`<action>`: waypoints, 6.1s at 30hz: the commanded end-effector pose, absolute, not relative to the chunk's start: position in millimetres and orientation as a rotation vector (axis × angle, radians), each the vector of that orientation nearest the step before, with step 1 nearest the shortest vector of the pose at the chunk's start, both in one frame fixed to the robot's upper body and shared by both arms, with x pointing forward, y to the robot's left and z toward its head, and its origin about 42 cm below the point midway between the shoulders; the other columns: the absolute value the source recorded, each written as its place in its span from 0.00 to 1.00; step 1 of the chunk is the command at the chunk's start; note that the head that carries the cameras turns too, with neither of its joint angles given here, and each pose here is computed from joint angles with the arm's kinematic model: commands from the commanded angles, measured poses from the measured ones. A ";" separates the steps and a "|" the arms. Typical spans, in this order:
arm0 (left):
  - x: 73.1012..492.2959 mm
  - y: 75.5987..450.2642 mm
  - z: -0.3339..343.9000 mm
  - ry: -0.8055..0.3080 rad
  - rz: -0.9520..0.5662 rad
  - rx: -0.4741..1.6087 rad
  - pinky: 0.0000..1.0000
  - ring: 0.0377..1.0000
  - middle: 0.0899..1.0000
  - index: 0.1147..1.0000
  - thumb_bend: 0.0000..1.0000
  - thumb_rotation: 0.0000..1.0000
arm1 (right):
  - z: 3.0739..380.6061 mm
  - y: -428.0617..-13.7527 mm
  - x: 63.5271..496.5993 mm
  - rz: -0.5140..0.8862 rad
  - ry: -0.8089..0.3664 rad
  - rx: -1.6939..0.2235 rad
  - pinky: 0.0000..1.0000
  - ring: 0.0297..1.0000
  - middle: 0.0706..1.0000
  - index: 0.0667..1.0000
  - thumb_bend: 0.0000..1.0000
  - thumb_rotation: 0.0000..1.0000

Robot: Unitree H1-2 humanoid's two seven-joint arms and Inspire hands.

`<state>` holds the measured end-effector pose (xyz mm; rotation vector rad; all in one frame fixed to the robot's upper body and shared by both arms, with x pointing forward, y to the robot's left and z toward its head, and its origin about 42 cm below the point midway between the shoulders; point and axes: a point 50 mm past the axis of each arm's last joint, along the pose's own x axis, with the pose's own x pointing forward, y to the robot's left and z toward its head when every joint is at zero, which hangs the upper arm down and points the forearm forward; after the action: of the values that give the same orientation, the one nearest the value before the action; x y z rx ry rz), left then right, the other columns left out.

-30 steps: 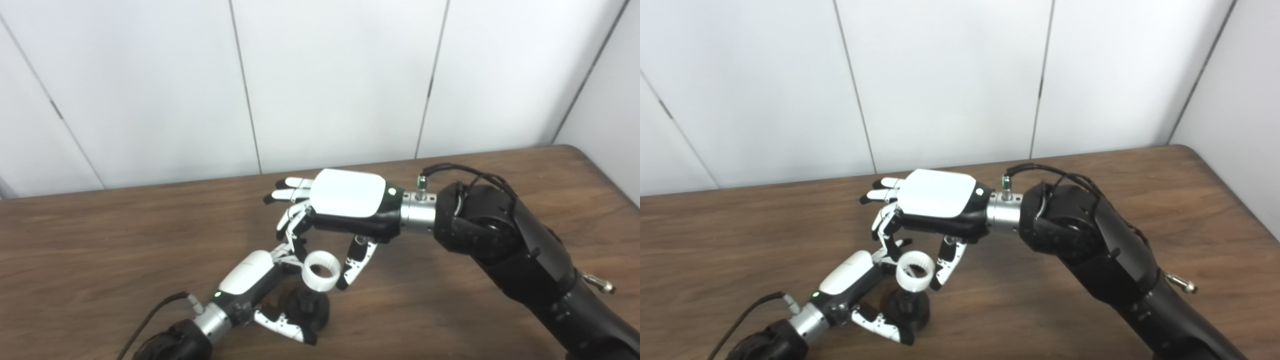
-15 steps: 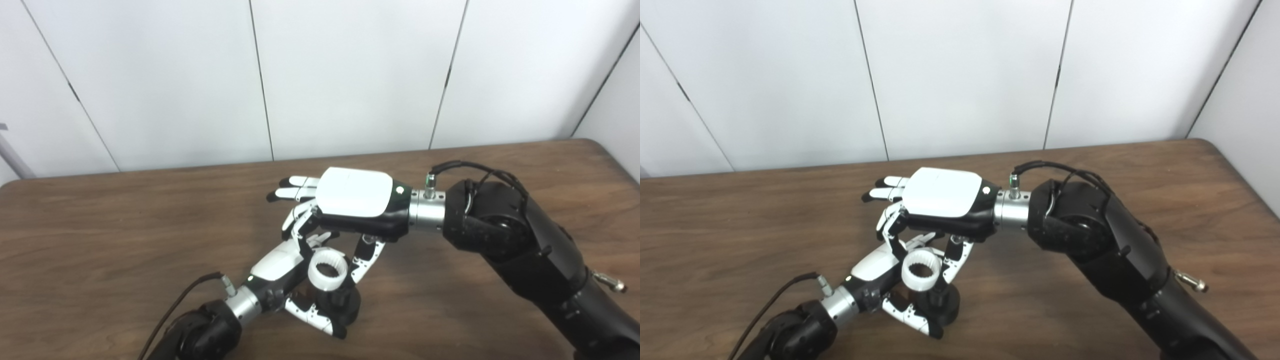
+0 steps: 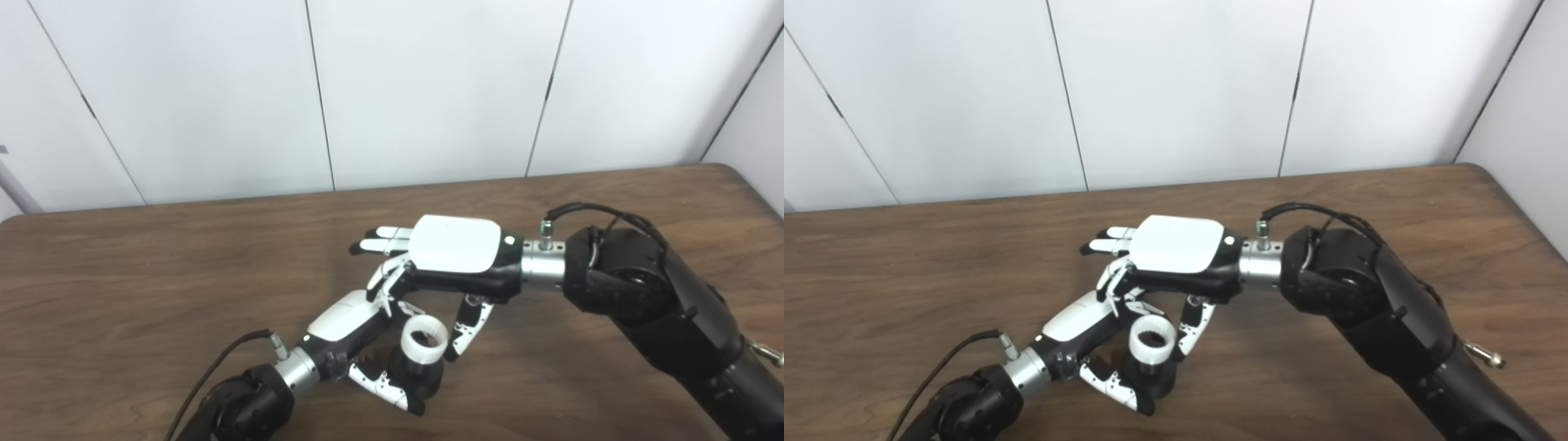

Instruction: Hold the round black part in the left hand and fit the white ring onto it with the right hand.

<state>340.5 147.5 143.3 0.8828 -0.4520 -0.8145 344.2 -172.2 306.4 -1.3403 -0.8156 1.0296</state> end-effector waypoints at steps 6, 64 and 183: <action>346.9 151.8 159.7 -0.516 -0.793 0.855 1.00 0.99 0.74 0.41 0.52 0.06 | 316.8 -181.4 342.5 0.991 -0.867 -1.328 1.00 0.99 0.75 0.44 0.52 0.14; 343.3 160.8 152.8 -0.543 -0.805 0.958 1.00 0.99 0.74 0.41 0.52 0.06 | 317.3 -167.5 336.7 1.001 -0.869 -1.306 1.00 1.00 0.75 0.44 0.52 0.14; 333.5 150.9 169.8 -0.533 -0.804 0.952 1.00 0.99 0.77 0.41 0.52 0.06 | 280.0 -160.3 354.8 1.002 -0.810 -1.294 1.00 1.00 0.87 0.44 0.53 0.14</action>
<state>329.8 153.7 149.8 0.9634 -0.4613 -0.8430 350.3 -160.1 264.1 -1.2994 -0.7342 1.0485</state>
